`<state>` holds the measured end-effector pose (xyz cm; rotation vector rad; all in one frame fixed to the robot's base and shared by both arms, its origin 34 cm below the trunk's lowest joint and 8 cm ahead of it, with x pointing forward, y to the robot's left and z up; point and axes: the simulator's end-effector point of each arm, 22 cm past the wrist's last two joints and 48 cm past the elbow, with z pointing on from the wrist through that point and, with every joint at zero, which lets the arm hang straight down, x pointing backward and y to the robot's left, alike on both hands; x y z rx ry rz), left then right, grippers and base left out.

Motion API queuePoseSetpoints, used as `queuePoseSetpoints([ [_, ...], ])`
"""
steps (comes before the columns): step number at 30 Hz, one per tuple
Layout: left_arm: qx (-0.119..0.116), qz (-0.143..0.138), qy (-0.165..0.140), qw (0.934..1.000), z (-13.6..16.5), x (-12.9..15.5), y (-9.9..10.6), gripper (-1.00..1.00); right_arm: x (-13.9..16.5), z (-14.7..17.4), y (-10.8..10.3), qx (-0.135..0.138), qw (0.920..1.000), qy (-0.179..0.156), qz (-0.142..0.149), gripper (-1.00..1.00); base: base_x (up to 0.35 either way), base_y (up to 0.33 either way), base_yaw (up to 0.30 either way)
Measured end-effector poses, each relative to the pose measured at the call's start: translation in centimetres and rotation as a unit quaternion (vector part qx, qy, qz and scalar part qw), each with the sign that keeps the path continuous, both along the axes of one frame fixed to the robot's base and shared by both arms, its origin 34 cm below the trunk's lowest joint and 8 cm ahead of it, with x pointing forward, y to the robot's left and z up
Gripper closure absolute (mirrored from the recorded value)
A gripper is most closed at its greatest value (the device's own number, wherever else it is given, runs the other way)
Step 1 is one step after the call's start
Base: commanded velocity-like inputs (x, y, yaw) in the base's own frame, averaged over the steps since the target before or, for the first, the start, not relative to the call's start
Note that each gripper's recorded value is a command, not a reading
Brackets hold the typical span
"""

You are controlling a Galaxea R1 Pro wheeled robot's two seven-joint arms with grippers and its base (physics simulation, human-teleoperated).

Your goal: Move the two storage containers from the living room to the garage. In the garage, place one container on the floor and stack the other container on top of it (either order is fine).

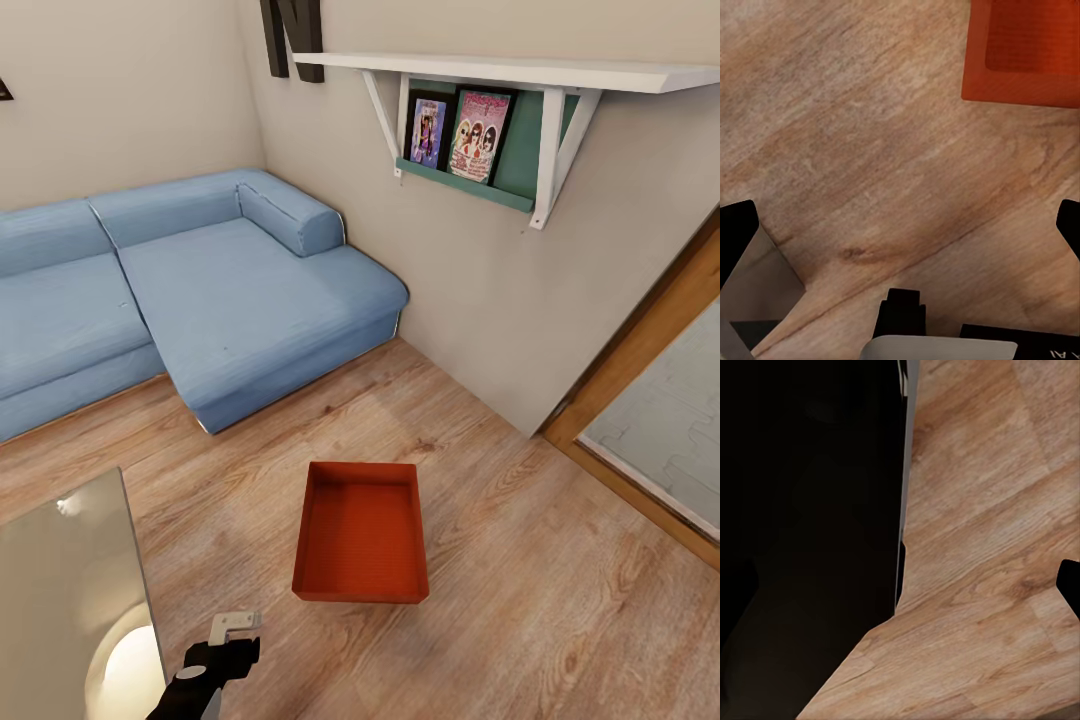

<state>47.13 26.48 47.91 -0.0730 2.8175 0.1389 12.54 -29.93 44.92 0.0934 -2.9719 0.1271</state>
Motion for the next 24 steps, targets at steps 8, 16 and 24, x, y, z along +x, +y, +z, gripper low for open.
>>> queuePoseSetpoints([
  [8, 0.002, 0.001, -0.001, 1.0, 0.02, 0.02, 0.11, -1.0, 0.0, 0.0, -0.04, 0.0, 1.0, 0.0, 0.0, -1.0, 0.0, 0.0, 0.0],
  [16, 0.003, 0.001, -0.001, 1.0, 0.03, 0.03, 0.12, -1.0, 0.0, 0.01, -0.1, -0.001, 1.0, 0.0, 0.0, -1.0, 0.0, 0.0, 0.0],
  [24, 0.003, 0.001, -0.001, 1.0, 0.02, 0.02, 0.13, -1.0, 0.0, 0.0, 0.02, 0.0, 1.0, 0.0, 0.0, -1.0, 0.0, 0.0, 0.0],
])
